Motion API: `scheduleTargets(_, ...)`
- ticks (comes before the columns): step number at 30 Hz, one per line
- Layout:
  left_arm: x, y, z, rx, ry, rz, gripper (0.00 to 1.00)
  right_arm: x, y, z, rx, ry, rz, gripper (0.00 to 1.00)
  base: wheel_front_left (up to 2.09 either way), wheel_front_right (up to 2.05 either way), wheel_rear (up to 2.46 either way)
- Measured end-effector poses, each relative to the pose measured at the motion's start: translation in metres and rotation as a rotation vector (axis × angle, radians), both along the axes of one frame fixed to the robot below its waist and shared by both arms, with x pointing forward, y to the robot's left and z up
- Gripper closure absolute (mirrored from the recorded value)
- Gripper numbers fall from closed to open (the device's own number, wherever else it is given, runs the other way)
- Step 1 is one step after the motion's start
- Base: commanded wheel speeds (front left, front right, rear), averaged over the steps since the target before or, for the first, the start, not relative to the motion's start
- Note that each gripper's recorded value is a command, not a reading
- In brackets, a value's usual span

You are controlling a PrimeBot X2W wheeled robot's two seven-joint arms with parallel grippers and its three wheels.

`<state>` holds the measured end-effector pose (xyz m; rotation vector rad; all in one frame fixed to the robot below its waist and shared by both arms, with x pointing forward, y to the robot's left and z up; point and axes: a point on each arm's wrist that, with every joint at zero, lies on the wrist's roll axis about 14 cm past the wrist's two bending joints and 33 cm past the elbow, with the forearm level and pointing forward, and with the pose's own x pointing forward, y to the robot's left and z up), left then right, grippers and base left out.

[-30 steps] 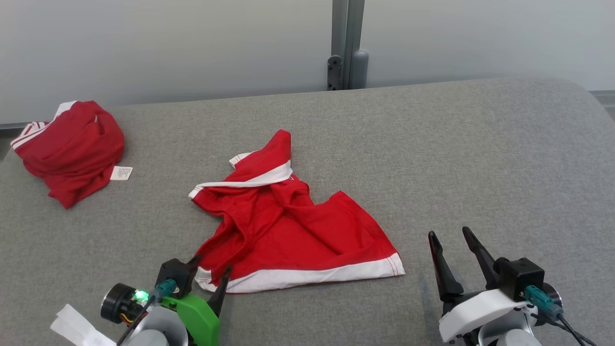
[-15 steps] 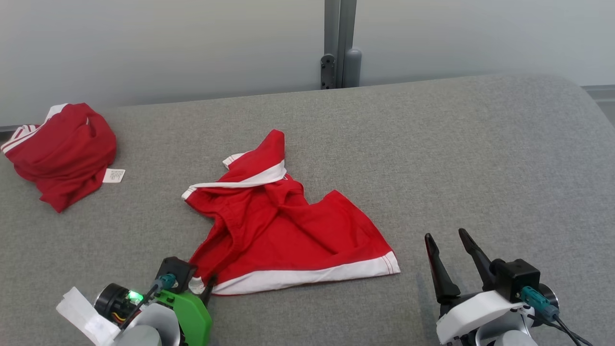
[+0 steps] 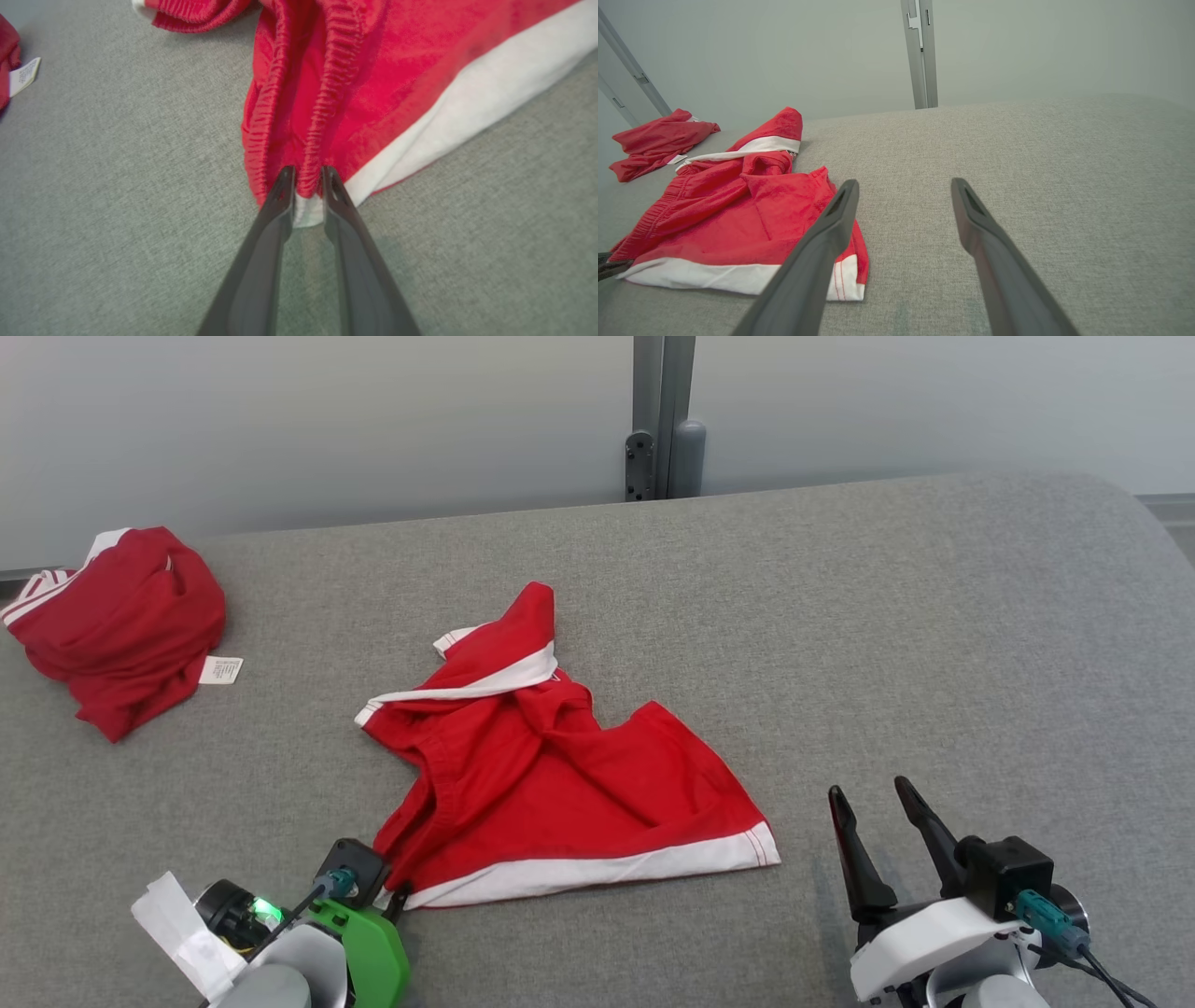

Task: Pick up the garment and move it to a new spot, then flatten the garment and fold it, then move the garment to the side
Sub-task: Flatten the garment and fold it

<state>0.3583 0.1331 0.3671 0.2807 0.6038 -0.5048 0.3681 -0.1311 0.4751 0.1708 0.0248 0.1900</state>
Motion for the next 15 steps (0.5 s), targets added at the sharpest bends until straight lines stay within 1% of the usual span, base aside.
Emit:
scheduleTargets(1, 0.000, 0.001, 0.000, 0.002, 0.004, 0.002, 0.73, 0.000, 0.000, 0.000, 0.000, 0.001, 0.000, 0.00, 0.00, 0.00, 0.00)
scheduleTargets(2, 0.000, 0.002, 0.000, -0.002, 0.006, 0.008, 0.81, 0.000, 0.000, -0.001, 0.000, 0.003, -0.001, 0.00, 0.00, 0.00, 0.00)
scheduleTargets(3, 0.001, 0.004, 0.000, -0.009, 0.005, 0.017, 0.93, 0.000, -0.001, -0.004, -0.002, 0.013, -0.003, 0.00, 0.00, 0.00, 0.00)
scheduleTargets(4, 0.002, 0.005, 0.001, -0.016, 0.002, 0.025, 1.00, -0.001, -0.001, -0.008, -0.007, 0.025, -0.002, 0.00, 0.00, 0.00, 0.00)
scheduleTargets(6, 0.005, 0.007, 0.004, -0.043, -0.010, 0.048, 1.00, -0.003, -0.001, -0.017, -0.017, 0.056, 0.001, 0.00, 0.00, 0.00, 0.00)
scheduleTargets(10, 0.017, 0.008, 0.019, -0.131, -0.068, 0.121, 1.00, -0.008, 0.006, -0.034, -0.044, 0.121, 0.032, 0.00, 0.00, 0.00, 0.00)
scheduleTargets(12, 0.020, 0.007, 0.024, -0.183, -0.089, 0.163, 1.00, -0.009, 0.017, -0.039, -0.054, 0.141, 0.073, 0.00, 0.00, 0.00, 0.00)
scheduleTargets(15, 0.020, 0.007, 0.027, -0.232, -0.107, 0.208, 1.00, -0.011, 0.033, -0.048, -0.076, 0.168, 0.138, 0.00, 0.00, 0.00, 0.00)
